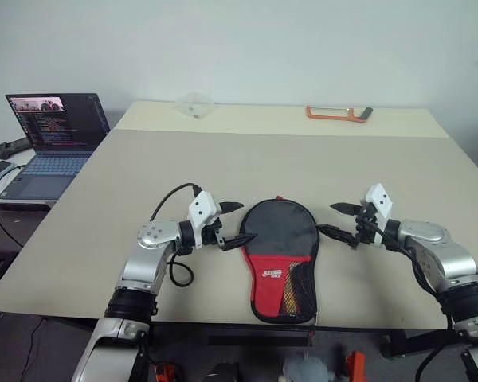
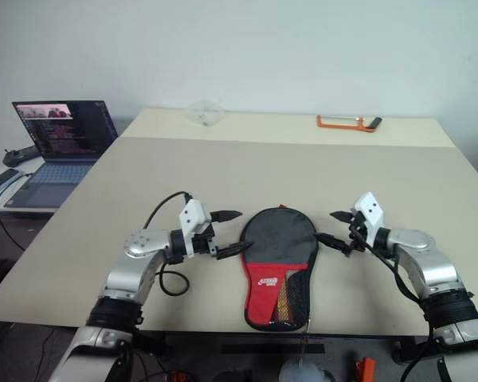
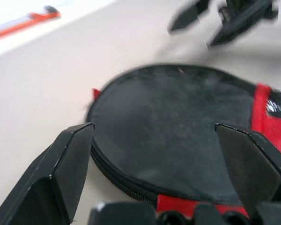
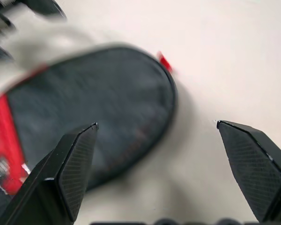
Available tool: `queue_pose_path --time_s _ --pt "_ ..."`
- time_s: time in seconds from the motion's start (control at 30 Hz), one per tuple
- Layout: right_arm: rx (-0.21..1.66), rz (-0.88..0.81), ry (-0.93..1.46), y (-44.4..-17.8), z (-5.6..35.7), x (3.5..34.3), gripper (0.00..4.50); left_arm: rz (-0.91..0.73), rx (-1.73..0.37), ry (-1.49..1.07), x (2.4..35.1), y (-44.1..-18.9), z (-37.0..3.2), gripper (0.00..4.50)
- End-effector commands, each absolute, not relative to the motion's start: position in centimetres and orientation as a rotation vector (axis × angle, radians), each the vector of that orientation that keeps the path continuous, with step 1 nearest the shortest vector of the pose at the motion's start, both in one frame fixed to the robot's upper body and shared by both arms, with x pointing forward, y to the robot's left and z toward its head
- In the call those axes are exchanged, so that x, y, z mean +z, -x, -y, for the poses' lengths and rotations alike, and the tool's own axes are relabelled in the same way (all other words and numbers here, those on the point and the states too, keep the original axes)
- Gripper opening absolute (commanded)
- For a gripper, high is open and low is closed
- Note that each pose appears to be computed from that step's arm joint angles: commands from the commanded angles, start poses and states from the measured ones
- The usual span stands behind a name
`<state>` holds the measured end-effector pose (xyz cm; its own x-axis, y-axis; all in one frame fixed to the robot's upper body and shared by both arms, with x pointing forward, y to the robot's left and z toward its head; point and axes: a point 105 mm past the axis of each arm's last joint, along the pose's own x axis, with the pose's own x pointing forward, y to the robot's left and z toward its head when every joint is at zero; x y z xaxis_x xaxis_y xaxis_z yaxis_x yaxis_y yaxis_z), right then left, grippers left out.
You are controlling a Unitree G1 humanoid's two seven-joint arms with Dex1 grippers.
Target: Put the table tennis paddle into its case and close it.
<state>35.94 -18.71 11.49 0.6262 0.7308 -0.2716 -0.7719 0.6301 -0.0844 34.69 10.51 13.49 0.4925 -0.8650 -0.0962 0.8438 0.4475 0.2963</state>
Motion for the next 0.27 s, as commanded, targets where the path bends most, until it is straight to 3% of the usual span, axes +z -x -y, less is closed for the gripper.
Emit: queue_pose_path --time_s 0.03,0.27 --pt "0.855 -0.129 0.231 -36.8 19.4 14.0 4.47 0.137 -1.035 -0.317 15.0 -34.6 -9.6 4.5" --pt "0.881 -0.12 0.261 -35.5 18.4 14.2 4.47 0.105 -1.025 -0.264 14.4 -35.3 -9.2 4.5"
